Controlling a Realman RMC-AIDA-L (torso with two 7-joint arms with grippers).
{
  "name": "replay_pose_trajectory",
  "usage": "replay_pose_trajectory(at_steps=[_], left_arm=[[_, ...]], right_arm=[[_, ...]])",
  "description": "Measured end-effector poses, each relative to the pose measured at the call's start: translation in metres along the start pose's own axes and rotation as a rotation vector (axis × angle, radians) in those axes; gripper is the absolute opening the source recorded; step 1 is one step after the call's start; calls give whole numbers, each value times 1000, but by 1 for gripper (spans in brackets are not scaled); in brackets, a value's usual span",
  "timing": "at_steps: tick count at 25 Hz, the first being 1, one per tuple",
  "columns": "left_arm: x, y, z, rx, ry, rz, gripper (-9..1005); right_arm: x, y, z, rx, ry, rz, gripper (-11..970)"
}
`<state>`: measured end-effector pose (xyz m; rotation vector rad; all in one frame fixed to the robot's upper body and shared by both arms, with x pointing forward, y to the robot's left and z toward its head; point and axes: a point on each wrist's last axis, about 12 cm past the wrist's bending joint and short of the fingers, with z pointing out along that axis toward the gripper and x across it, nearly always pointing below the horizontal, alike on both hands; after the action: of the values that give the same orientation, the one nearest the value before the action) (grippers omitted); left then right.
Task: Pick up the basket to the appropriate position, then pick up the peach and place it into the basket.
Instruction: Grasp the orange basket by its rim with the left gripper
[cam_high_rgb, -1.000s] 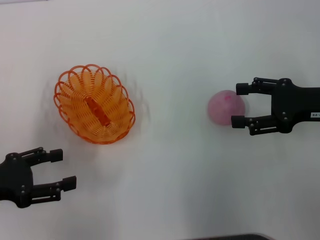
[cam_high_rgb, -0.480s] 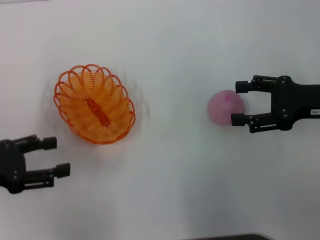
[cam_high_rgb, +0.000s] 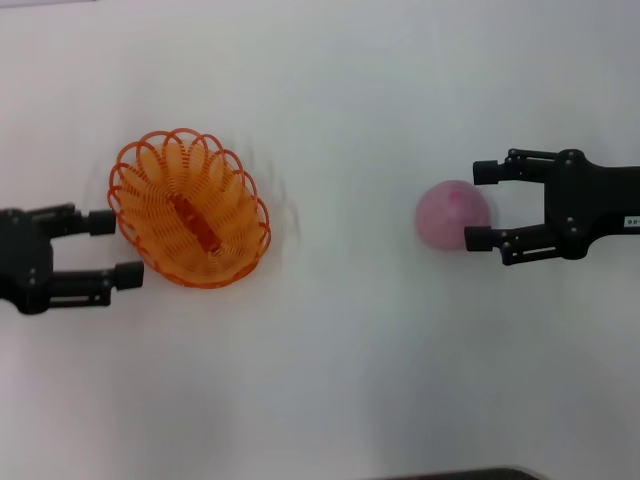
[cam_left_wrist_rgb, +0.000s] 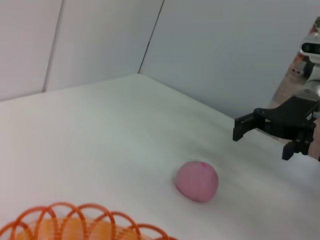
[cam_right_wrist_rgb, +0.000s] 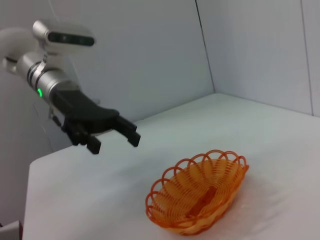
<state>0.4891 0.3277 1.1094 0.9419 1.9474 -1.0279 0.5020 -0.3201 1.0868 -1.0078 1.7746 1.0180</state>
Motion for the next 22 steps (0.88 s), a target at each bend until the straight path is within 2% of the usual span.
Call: replay_pose_trajectory(at_steps=[10,22], left_arm=[[-32,10,11,18,10,62,853],[-41,17,11,1,14,79,851]], right_arm=[[-9,-3,6,-11,5,-28,945],[-10,-2,9,-19,7,-30,945]])
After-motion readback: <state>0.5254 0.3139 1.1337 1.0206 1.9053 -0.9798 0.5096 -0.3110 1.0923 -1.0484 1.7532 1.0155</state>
